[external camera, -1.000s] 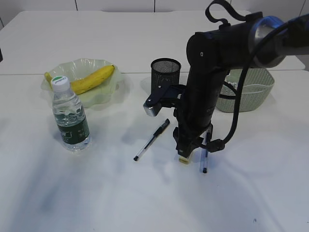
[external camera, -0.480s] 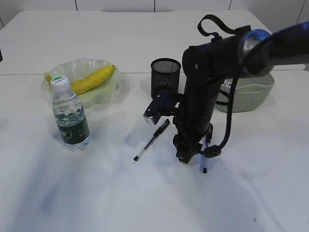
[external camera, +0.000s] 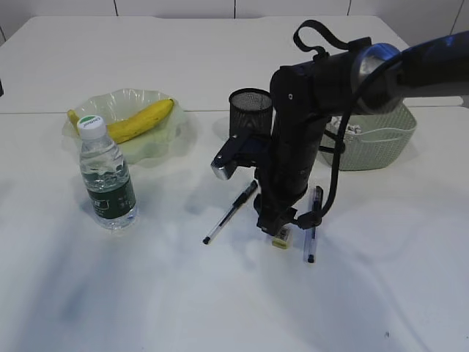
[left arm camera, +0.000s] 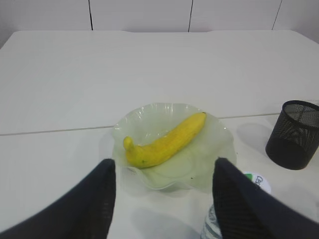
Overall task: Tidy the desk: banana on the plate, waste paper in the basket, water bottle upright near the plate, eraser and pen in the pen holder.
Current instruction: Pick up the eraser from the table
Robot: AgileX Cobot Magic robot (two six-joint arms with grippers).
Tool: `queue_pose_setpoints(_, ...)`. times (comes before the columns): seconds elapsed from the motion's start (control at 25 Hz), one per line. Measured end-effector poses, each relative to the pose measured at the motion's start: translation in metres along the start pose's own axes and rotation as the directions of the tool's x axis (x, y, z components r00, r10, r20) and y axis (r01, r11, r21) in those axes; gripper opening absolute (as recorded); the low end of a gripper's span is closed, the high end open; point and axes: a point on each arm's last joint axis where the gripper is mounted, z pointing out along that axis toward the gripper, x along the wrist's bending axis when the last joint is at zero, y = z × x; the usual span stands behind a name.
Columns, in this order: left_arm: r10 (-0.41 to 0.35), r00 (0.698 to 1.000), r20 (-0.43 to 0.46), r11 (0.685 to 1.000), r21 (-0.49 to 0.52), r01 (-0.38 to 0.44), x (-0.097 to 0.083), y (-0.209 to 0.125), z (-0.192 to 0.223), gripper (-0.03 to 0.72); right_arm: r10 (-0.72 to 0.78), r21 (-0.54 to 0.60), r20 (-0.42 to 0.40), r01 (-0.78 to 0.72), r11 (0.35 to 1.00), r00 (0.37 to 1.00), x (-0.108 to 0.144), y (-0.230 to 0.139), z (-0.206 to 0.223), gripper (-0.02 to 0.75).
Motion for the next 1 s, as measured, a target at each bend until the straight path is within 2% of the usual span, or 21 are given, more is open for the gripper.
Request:
queue_pose_setpoints(0.44,0.000,1.000,-0.001,1.000,0.007,0.000,0.0001,-0.0006,0.0000,0.409,0.029,0.065,-0.029,-0.027,0.998,0.999,-0.0001,-0.0021,0.0055,0.337)
queue_pose_setpoints(1.0,0.000,1.000,-0.001,1.000,0.007,0.000,0.0001,-0.0006,0.0000,0.384,0.030,0.071,-0.027,-0.028,0.997,0.999,-0.0002,-0.0027,0.0055,0.337)
